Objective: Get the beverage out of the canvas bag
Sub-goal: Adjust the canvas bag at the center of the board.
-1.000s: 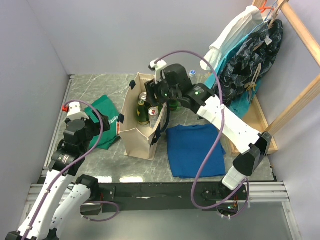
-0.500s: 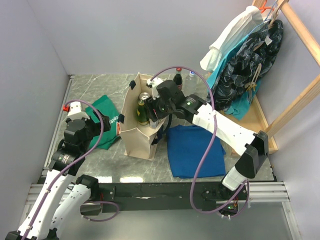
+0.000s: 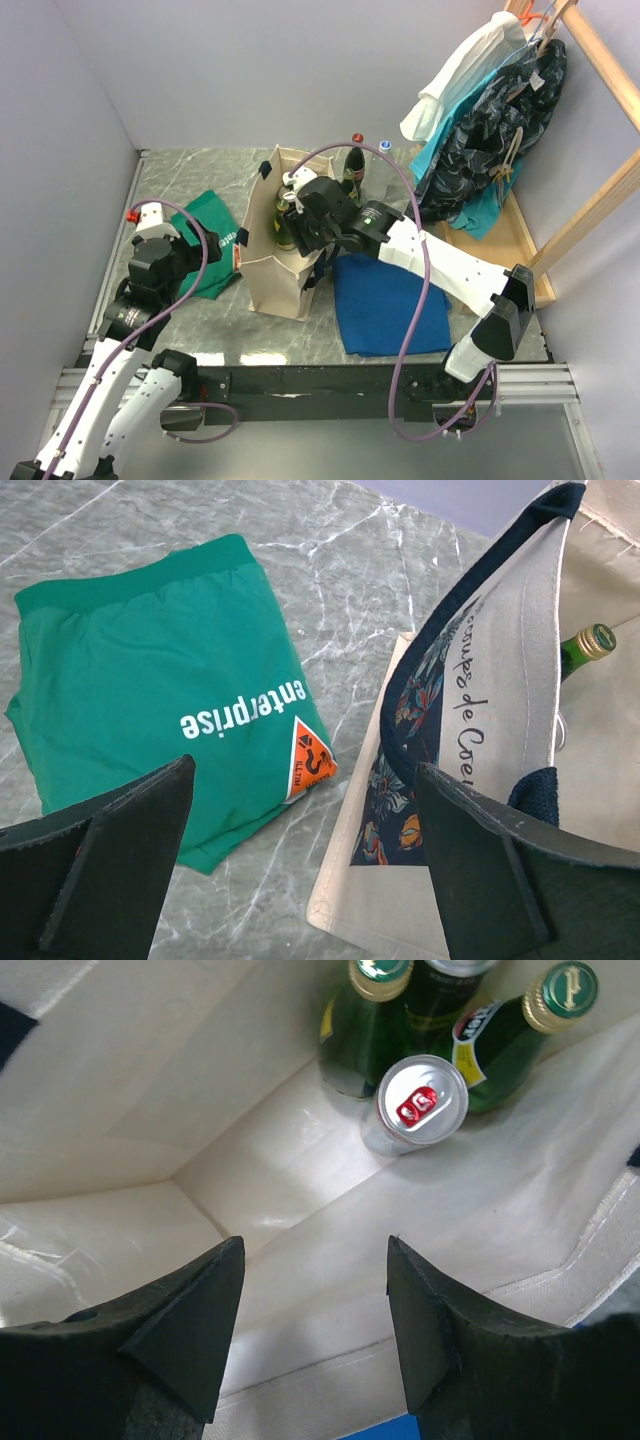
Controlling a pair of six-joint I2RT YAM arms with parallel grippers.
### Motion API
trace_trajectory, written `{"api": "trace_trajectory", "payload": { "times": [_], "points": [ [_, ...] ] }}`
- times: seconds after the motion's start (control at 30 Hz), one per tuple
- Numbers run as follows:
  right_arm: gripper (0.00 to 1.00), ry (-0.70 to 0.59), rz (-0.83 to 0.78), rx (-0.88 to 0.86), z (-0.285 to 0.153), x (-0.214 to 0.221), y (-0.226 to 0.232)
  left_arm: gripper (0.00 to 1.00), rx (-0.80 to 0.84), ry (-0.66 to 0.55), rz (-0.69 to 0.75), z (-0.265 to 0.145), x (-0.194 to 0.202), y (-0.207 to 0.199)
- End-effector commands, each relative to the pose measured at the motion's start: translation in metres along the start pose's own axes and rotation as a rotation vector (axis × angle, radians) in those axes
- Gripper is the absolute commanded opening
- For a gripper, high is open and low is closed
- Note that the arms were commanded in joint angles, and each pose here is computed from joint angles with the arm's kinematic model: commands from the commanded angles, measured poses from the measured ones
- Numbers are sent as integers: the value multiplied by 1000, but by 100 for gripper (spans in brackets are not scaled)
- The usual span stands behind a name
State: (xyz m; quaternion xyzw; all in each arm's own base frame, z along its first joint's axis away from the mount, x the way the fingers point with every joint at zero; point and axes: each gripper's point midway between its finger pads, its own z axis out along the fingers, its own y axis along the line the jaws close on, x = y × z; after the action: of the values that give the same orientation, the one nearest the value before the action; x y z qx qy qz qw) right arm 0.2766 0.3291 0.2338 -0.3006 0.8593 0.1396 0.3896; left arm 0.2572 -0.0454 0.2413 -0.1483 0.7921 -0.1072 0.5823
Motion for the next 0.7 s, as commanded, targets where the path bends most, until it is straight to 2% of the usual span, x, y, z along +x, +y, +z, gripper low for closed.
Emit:
{"api": "trace_trajectory", "payload": {
  "times": [0.0,0.33,0.67],
  "points": [
    [66,22,8,58,-2,8,-11,96,32,-46,-5,-4,-19,-9],
    [66,60,72,71,3,28,-11,96,18,-20,4,3,-12,-8],
    [69,-15,86,78,21,1,-8,96,3,-3,12,7,-8,-7]
  ]
}}
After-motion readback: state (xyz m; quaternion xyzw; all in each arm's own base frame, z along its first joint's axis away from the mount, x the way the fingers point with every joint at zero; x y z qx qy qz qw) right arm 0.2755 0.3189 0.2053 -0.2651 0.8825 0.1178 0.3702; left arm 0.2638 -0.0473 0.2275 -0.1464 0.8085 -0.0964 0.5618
